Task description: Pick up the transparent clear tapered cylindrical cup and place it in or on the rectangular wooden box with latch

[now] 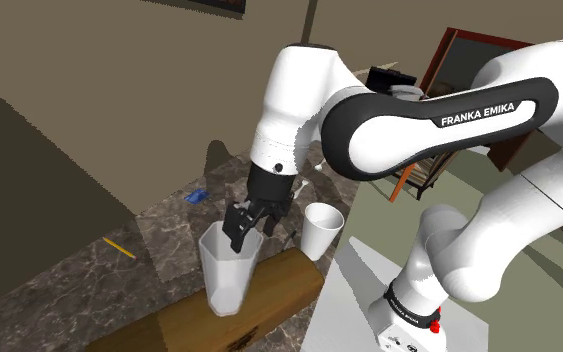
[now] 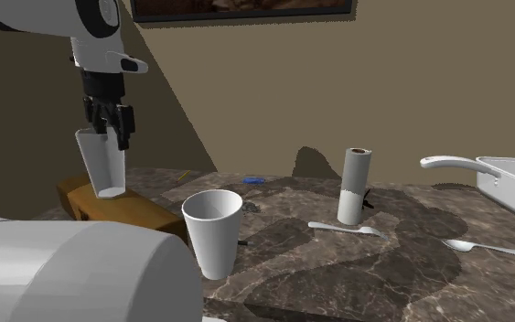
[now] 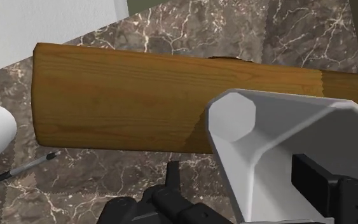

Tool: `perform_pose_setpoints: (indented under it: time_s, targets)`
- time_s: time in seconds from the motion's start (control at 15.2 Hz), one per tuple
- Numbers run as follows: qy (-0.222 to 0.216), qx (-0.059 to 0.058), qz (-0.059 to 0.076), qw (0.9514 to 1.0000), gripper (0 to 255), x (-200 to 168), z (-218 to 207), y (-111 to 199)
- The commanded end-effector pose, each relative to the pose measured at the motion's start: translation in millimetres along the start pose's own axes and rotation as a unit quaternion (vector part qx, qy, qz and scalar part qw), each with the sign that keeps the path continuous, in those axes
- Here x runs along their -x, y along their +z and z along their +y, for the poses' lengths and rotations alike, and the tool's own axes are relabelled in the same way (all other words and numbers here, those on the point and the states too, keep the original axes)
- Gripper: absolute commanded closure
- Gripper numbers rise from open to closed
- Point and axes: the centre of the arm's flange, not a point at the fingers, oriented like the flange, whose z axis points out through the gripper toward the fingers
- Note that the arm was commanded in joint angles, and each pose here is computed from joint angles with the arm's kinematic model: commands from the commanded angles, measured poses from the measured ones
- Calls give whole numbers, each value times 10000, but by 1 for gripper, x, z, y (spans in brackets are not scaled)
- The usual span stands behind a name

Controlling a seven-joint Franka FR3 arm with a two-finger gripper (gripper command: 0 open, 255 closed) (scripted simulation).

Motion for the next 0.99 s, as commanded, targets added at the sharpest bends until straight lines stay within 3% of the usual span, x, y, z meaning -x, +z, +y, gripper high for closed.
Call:
perform_pose_setpoints:
  time_s: [0.0,0.13,0.4,0.92]
  targets:
    - [0,0,0,10000,0,0,0,0]
    - [0,0,0,10000,0,0,0,0]
    - [0,0,0,10000,0,0,0,-50]
    - [0,0,0,10000,0,0,0,-50]
